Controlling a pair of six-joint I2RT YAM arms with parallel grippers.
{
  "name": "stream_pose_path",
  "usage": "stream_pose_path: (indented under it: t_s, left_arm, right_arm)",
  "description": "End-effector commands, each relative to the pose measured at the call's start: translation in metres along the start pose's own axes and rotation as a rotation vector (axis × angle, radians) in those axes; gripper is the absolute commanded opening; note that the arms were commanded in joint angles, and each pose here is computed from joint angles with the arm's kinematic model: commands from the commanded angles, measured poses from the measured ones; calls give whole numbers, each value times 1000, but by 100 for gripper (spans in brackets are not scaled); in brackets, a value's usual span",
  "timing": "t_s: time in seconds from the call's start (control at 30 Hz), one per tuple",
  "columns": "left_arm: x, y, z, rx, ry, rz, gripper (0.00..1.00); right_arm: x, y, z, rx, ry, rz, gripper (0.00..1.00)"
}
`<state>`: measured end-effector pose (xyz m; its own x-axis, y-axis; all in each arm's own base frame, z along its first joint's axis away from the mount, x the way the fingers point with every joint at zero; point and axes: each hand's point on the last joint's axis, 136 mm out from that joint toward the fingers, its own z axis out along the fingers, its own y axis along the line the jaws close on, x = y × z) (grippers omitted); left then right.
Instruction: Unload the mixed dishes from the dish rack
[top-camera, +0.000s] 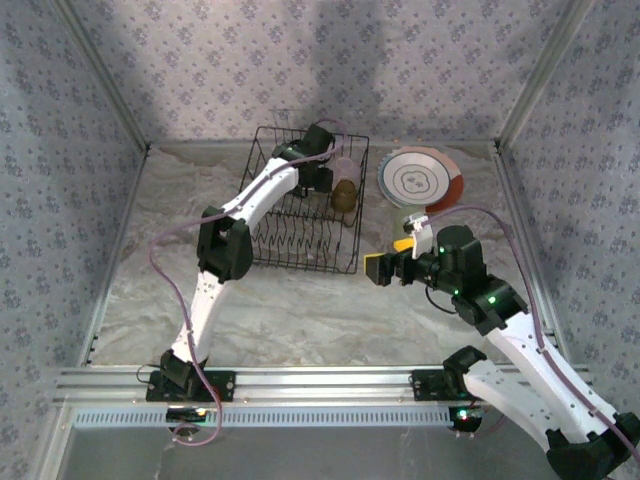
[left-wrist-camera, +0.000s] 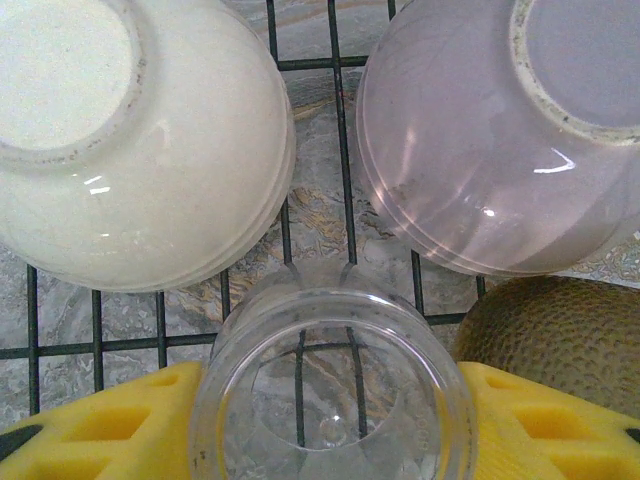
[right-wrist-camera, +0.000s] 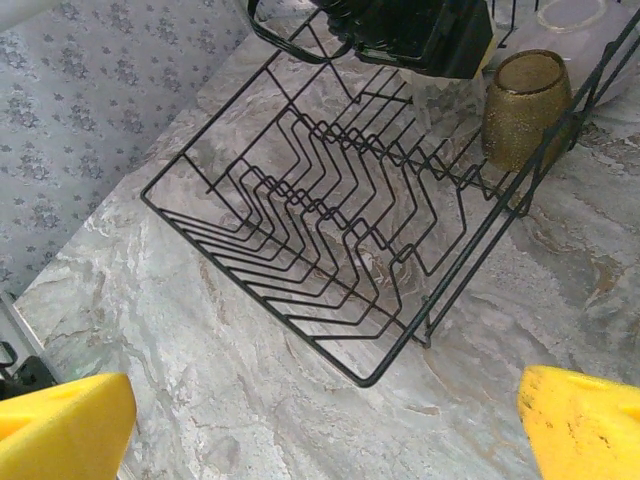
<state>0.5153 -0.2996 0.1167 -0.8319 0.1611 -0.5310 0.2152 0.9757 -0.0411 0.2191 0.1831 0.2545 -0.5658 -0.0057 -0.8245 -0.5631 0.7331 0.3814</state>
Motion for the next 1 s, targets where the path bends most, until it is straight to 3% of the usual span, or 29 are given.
stream_pose_path:
  t_s: [0.0, 0.57, 0.97]
  left_arm:
    - [-11, 0, -37, 4, -36, 8, 51]
    - [-13, 7, -93, 34, -100, -5, 48]
    - [15, 15, -165, 194, -188, -107, 48]
  right_arm:
    - [-4, 8, -1, -37, -24, -2, 100]
    - [1, 7, -1, -40, -24, -3, 100]
    - [-3, 10, 1, -61, -42, 18, 100]
